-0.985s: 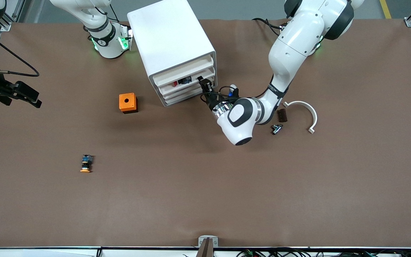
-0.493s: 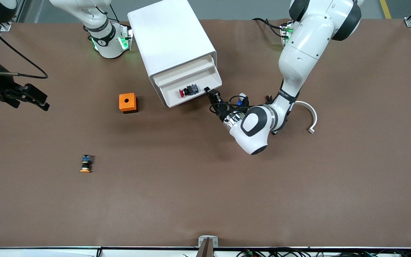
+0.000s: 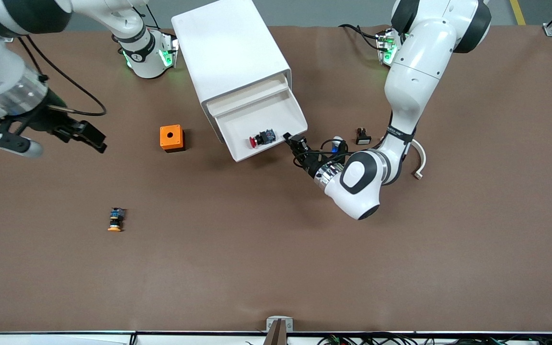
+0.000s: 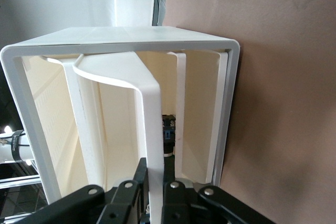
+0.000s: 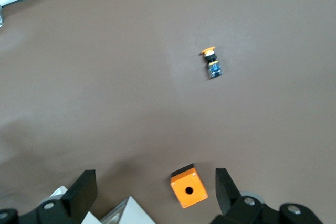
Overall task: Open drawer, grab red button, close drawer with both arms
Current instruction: 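Reach the right gripper into the drawer while the left gripper withdraws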
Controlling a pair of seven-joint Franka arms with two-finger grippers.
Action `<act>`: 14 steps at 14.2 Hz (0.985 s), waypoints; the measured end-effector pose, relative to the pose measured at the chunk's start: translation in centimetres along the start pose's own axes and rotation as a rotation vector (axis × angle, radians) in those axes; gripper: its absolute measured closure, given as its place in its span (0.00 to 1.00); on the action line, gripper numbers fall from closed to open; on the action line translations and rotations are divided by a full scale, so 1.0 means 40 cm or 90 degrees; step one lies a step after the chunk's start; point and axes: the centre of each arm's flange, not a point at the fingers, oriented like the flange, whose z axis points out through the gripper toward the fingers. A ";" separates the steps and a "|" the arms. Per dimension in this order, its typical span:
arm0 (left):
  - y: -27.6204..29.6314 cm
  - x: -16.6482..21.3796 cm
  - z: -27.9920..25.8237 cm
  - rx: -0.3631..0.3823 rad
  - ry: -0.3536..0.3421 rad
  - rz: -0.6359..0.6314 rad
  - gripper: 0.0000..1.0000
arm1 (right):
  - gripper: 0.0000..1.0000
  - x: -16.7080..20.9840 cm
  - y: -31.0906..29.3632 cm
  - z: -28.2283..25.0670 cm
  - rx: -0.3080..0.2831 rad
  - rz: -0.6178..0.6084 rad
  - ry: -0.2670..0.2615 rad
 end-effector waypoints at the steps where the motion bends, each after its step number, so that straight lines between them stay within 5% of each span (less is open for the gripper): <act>1: 0.002 0.002 -0.005 -0.001 -0.002 0.000 0.82 | 0.00 -0.013 -0.027 0.007 0.000 0.016 -0.001; 7: 0.014 0.011 -0.023 -0.007 -0.007 -0.004 0.72 | 0.00 -0.107 -0.186 0.045 0.002 0.109 -0.007; 14: 0.043 0.048 -0.124 -0.048 -0.016 -0.006 0.05 | 0.00 -0.186 -0.288 0.075 -0.002 0.170 -0.015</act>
